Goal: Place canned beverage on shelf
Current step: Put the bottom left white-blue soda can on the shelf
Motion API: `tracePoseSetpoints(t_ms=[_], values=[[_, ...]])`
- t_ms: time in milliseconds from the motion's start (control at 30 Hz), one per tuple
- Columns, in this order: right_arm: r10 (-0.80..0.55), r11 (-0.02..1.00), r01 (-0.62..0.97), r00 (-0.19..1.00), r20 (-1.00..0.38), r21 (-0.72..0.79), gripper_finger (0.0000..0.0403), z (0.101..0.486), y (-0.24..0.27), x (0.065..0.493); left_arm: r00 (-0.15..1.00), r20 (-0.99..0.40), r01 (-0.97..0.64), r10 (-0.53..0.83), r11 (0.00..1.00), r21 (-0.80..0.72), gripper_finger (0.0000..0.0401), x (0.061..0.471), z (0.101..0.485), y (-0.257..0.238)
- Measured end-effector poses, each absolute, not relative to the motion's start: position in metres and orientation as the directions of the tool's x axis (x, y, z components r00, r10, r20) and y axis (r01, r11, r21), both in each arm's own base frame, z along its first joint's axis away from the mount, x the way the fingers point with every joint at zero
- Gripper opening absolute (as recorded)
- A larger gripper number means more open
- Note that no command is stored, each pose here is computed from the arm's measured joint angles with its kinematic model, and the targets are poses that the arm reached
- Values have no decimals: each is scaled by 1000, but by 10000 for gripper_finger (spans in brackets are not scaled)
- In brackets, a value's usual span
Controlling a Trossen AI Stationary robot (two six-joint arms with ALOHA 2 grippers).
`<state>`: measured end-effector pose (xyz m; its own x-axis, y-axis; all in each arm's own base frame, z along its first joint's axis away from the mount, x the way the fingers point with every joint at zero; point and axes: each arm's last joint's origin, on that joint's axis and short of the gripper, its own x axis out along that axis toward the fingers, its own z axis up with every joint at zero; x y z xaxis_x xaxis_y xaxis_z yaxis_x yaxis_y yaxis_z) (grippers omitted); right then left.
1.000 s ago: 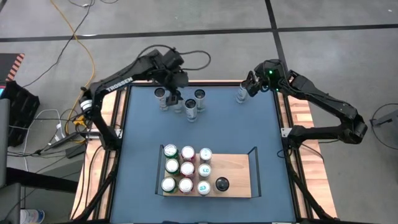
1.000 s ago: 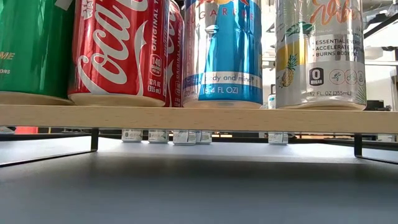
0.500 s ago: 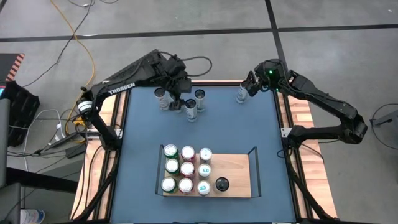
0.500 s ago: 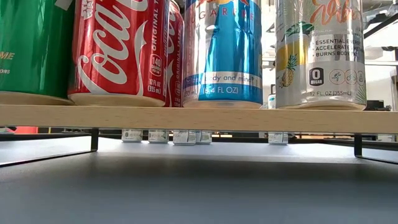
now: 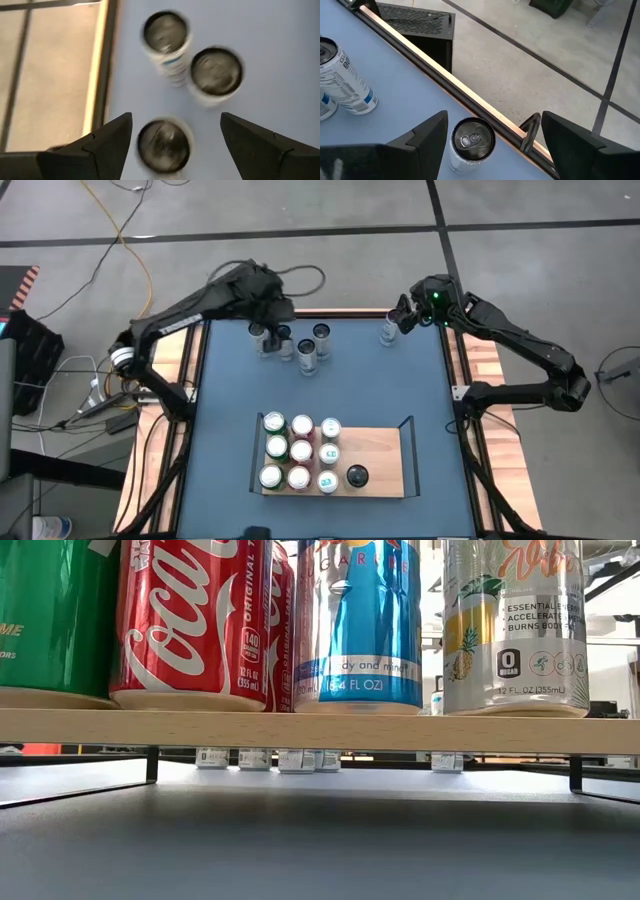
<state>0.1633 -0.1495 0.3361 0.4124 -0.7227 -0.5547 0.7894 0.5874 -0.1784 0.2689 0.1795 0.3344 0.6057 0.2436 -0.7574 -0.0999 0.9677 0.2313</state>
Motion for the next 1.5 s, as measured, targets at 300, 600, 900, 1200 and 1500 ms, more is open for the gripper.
tracePoseSetpoints(t_ms=[300, 600, 900, 1200, 1500], values=[[-736, 564, 806, 392, -552, -179, 306, 336, -154, 159, 676, -659, -214, 330, 944, 253, 288, 239, 331, 178], [-743, 545, 821, 379, -552, -170, 306, 336, -157, 157, 808, -554, -14, 201, 947, 322, 288, 277, 336, 142], [-740, 548, 819, 381, -554, -169, 306, 336, -157, 157, 762, -630, 71, 150, 947, 312, 288, 305, 302, 146], [-739, 549, 819, 380, -557, -169, 306, 336, -157, 157, 758, -649, 189, 61, 932, 309, 288, 318, 282, 150], [-738, 546, 821, 379, -559, -164, 306, 336, -157, 156, 753, -656, 253, 57, 895, 369, 288, 314, 281, 155]])
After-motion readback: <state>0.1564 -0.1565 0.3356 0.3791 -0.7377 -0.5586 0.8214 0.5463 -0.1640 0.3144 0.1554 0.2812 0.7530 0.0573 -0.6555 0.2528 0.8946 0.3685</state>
